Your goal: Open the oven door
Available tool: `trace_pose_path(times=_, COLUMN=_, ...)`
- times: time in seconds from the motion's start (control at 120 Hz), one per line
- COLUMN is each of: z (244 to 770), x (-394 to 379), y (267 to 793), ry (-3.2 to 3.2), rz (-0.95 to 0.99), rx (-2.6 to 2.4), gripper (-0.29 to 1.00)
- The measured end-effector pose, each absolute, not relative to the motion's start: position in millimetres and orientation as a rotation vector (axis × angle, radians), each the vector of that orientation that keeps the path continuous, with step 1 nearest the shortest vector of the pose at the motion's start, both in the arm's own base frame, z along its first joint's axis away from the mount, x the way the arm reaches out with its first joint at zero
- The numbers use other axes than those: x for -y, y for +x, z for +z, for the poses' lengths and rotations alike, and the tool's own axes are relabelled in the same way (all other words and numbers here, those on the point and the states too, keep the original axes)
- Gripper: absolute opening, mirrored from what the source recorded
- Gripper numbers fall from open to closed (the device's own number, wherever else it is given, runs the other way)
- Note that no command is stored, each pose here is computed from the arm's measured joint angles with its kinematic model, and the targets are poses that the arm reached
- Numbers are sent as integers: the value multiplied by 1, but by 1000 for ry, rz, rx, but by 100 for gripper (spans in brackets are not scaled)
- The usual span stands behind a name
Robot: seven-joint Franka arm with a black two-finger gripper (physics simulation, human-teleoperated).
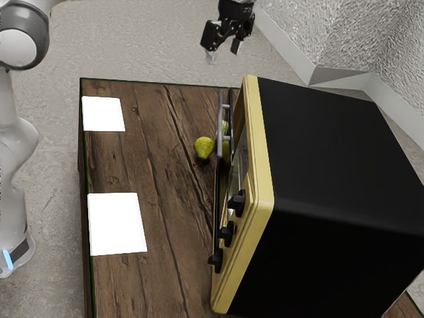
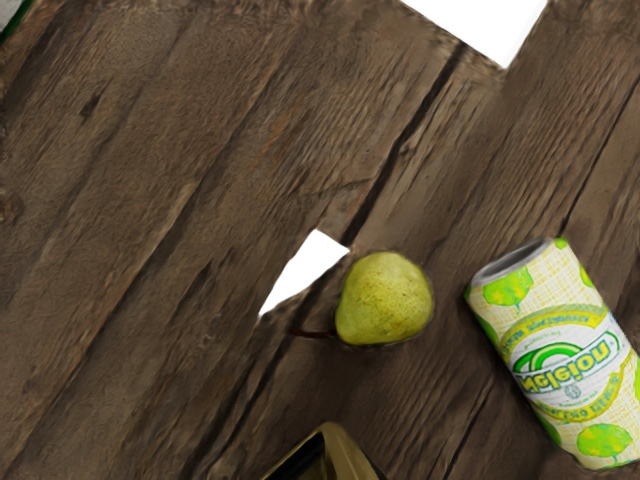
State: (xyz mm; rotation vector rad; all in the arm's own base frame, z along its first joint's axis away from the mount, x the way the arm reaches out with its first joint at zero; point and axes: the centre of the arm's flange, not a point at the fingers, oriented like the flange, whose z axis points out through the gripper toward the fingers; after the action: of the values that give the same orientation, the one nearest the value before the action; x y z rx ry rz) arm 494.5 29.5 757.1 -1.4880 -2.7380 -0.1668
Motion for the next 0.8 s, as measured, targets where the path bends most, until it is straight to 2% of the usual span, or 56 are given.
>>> trace_pose_path(times=0.15, z=759, x=-89, y=483, ry=-1250, rz=-99, rx=2883, gripper=70)
trace_pose_path(times=0.3, z=792, x=-56, y=449, ry=-1362, rz=29, rx=2932, gripper=70)
trace_pose_path(times=0.358, z=809, x=-37, y=396, ry=-1472, rz=70, rx=2933, gripper=70)
trace_pose_path(times=0.425, z=811, x=6, y=320, ry=-1544, rz=-42, rx=2930, gripper=70)
trace_pose_path(times=0.517, z=765, x=98, y=258, ry=-1720, rz=-277, rx=2825, gripper=70)
trace_pose_path(times=0.592, z=736, x=129, y=216, ry=-1826, rz=-474, rx=2827, gripper=70)
trace_pose_path(times=0.658, z=731, x=138, y=197, ry=-1914, rz=-595, rx=2850, gripper=70)
trace_pose_path(times=0.8, z=727, x=153, y=193, ry=-2158, rz=-710, rx=2788, gripper=68)
